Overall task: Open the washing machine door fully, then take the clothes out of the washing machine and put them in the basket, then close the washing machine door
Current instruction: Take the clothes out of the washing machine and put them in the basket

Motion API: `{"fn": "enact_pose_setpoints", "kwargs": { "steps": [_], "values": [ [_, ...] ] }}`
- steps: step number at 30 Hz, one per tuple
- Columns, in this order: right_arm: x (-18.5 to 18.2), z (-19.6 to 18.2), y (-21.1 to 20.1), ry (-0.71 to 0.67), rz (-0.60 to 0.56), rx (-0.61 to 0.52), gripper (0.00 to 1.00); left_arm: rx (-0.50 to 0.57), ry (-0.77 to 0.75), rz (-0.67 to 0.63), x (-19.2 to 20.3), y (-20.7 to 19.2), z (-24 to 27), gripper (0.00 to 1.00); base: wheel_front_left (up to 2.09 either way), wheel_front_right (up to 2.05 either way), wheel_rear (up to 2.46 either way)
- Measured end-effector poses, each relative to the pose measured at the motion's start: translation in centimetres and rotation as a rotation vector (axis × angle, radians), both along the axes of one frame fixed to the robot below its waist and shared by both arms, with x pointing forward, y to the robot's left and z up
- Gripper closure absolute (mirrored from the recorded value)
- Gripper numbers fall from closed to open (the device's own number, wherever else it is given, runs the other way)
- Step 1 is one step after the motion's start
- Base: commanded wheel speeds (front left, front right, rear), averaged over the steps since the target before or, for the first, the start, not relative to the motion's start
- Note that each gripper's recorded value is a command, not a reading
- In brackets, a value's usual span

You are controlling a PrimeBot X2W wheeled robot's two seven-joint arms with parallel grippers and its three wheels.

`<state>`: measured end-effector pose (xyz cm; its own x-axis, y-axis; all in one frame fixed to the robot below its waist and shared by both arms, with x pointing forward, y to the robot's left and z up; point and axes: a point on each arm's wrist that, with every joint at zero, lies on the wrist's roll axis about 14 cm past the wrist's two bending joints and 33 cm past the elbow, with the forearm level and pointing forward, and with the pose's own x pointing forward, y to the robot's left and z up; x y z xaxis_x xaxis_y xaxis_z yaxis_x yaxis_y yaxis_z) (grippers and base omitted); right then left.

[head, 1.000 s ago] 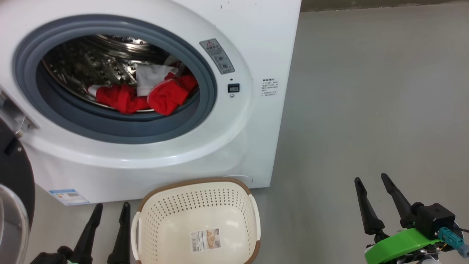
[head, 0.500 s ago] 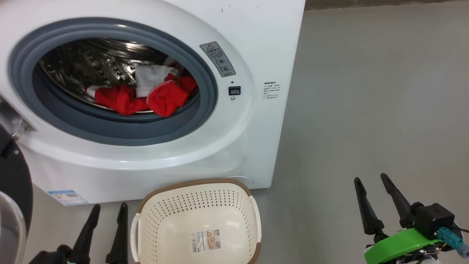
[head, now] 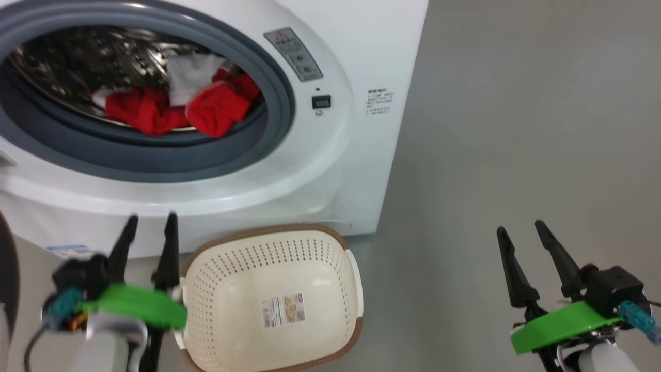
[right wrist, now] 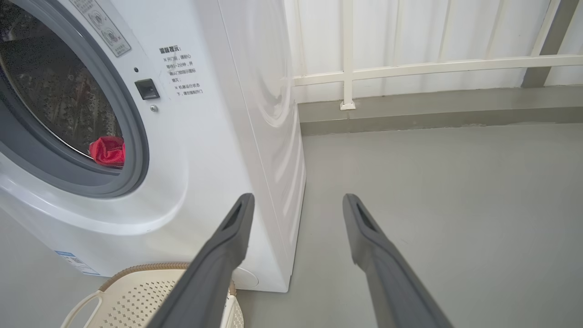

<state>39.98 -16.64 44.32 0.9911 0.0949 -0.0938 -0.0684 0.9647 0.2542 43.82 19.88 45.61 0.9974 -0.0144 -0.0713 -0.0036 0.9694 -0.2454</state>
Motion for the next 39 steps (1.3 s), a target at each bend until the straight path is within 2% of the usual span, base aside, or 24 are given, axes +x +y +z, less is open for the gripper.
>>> {"fn": "enact_pose_setpoints", "kwargs": {
  "steps": [9, 20, 28, 39],
  "values": [
    [2.2, -1.5, -0.5, 0.026, -0.02, 0.001, 0.0, 0.016, 0.038, -0.051, 9.0, -2.4, -0.4, 0.0, 0.0, 0.0, 0.0],
    [4.1, -4.1, -1.7, 0.07, -0.069, 0.003, 0.0, 0.059, 0.117, -0.099, 17.0, -4.0, -2.9, 0.0, 0.0, 0.0, 0.0],
    [4.7, -5.5, -1.9, 0.097, -0.072, -0.003, 0.0, 0.098, 0.19, -0.108, 19.1, -4.1, -5.9, 0.0, 0.0, 0.0, 0.0],
    [4.2, -6.7, -3.0, 0.13, -0.098, -0.02, 0.0, 0.106, 0.215, -0.116, 21.1, -4.5, -7.4, 0.0, 0.0, 0.0, 0.0]
  ]
}}
